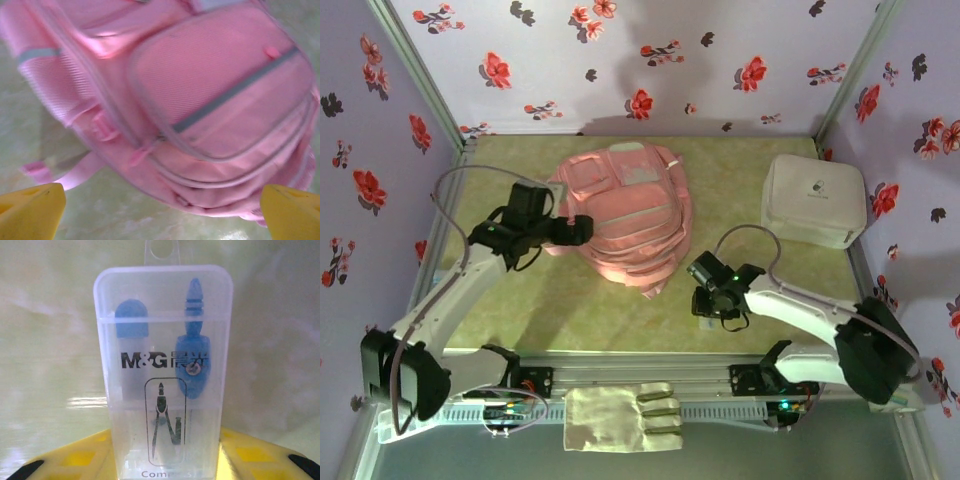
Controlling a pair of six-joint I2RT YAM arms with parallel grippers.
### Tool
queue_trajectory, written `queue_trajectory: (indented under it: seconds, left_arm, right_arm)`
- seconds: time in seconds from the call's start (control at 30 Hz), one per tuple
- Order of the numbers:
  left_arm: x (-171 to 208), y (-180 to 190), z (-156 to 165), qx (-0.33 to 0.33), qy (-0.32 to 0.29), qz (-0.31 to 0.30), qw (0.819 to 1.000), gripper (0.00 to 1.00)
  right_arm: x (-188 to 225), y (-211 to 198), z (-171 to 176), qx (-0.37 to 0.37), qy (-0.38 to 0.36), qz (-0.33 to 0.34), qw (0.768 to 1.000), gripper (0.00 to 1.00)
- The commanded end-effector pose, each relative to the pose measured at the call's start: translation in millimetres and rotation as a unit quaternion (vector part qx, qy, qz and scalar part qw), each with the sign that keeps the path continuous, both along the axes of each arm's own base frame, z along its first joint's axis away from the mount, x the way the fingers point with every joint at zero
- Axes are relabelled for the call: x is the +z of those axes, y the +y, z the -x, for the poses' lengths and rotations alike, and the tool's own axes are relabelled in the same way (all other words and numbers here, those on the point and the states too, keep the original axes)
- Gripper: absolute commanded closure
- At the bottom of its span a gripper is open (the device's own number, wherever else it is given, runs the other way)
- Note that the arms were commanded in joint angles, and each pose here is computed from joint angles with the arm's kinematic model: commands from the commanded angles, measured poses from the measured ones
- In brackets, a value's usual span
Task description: Pack the student bag
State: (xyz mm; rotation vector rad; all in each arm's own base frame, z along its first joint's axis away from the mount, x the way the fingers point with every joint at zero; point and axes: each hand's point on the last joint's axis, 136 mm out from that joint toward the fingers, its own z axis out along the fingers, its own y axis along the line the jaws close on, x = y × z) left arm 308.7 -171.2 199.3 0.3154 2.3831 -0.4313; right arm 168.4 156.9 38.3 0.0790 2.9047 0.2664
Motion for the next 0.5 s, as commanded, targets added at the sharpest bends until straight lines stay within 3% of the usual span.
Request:
queue_trajectory:
  seconds: [0.0,0.13,0.3,0.47]
  left_arm:
    - [14,-44,0,-0.104,-0.037,-0.022,0.994,0.00]
    - [3,-81,2,-0.191,-0.029,-0.072,0.978,0.01]
    - [-17,-114,-1,-0.295,-0.017,-0.141,0.945,0.08]
    - [-34,-126,-11,-0.348,0.008,-0.185,0.919,0.18]
  right_arm:
    - [26,15,-12,0.011,-0.051,-0.050,0.997,0.55]
    - [43,9,-19,0.005,-0.085,-0.053,0.995,0.54]
    - [52,2,-25,-0.004,-0.102,-0.056,0.993,0.54]
    - [53,-1,-30,-0.019,-0.110,-0.079,0.991,0.54]
